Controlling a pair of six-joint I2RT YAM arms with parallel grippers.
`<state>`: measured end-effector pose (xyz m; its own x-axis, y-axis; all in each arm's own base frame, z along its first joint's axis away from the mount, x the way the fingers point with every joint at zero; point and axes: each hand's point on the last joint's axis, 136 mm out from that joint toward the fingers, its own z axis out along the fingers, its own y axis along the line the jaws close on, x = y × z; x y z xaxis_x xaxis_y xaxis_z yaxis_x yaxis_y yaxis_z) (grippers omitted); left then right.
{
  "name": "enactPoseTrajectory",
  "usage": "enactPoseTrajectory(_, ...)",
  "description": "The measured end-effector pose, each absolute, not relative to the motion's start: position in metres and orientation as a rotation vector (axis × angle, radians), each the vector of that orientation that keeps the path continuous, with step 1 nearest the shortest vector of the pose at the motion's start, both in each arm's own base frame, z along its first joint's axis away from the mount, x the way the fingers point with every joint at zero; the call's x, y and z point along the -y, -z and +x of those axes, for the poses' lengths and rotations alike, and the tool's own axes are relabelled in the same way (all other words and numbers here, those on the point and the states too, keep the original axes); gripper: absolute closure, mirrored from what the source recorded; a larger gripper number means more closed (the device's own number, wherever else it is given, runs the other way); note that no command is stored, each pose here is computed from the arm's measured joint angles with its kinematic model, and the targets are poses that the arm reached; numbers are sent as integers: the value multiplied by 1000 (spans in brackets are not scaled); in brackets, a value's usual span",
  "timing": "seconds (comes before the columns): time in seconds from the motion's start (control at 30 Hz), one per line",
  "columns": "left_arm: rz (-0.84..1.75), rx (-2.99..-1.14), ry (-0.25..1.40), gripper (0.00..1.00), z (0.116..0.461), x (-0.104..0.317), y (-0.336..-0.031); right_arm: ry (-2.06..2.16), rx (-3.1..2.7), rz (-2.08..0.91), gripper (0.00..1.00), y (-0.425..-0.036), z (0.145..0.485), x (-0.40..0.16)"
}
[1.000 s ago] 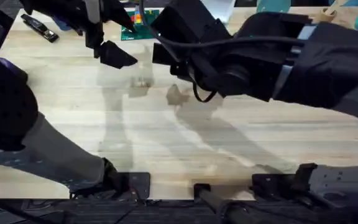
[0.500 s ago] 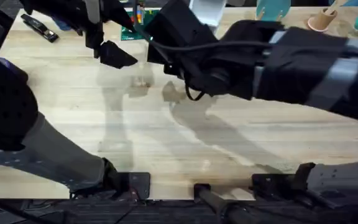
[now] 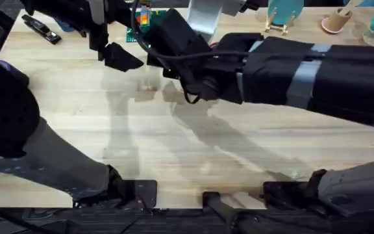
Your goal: Unzip the bag, pick up the pens from the table one at a time and place them inside, then zip the bag closed.
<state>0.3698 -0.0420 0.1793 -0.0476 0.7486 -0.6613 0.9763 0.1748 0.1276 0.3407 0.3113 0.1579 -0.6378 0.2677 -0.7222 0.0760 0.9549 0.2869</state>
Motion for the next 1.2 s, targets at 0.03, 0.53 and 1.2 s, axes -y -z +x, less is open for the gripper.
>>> enactPoseTrajectory(0.03, 1625, -1848, 482, 6, 370, 42, -179, -295, -2250, 247, 4, -159, 342, -311)
enactPoseTrajectory(0.53, 1625, -1848, 482, 6, 370, 42, -179, -263, -2246, 289, 5, -137, 362, -307)
enactPoseTrajectory(1.2, 1625, -1848, 482, 7, 370, 42, -179, -198, -2252, 353, 51, -112, 386, -288)
